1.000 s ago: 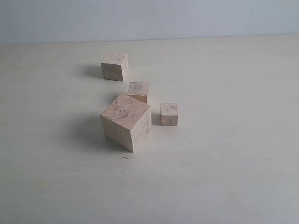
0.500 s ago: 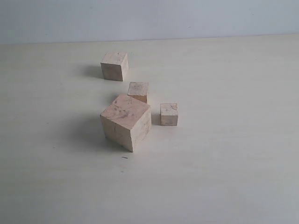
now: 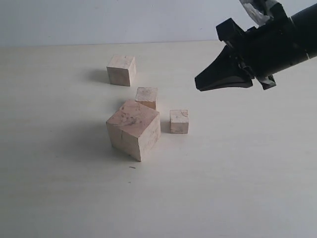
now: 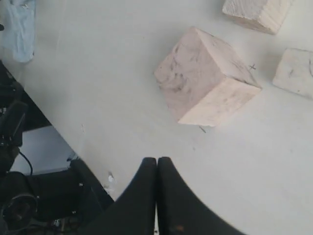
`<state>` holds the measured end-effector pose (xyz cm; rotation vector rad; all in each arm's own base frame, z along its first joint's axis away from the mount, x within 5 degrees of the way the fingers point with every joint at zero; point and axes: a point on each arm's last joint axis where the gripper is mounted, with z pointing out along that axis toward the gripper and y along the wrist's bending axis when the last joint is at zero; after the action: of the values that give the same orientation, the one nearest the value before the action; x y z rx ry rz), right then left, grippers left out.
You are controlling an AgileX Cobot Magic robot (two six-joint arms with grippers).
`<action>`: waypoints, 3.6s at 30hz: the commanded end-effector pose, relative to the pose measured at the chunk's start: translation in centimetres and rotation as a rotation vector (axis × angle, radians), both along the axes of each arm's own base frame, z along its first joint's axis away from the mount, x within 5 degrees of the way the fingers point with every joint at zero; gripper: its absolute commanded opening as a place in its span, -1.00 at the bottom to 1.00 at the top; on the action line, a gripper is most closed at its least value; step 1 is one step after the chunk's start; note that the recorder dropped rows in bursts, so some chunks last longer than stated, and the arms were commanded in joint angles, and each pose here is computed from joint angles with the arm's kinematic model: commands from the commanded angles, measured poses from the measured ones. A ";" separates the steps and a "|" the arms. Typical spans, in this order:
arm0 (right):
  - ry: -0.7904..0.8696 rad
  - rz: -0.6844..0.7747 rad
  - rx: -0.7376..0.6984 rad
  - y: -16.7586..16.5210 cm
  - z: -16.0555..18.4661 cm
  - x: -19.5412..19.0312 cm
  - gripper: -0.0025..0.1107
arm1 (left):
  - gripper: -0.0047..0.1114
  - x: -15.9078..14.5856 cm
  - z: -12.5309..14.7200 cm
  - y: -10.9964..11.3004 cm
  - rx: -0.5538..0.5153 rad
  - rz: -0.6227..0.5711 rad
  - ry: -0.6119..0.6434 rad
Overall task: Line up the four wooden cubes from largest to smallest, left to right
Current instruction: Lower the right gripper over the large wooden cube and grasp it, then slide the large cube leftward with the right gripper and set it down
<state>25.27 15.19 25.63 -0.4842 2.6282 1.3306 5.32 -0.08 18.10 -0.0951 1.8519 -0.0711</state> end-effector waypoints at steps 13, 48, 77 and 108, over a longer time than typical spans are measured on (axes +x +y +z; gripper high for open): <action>-0.447 0.342 0.156 6.2 1.1 -2.5 -0.19 | -0.92 0.0 0.0 -0.1 -0.009 -0.006 -0.013; -0.782 0.370 -0.302 12.7 -8.5 -1.6 0.90 | -0.92 0.0 0.0 -0.1 -0.009 -0.006 -0.013; -0.813 0.495 -0.322 14.3 -10.9 -0.4 -0.79 | -0.92 0.0 0.0 -0.1 -0.009 -0.006 -0.013; -0.992 1.074 0.000 24.2 -8.6 5.1 -0.96 | -0.92 0.0 0.0 -0.1 -0.009 -0.006 -0.013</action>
<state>30.38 38.83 16.91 -2.0676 1.5269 0.7601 5.32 -0.09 18.10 -0.0980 1.8518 -0.0757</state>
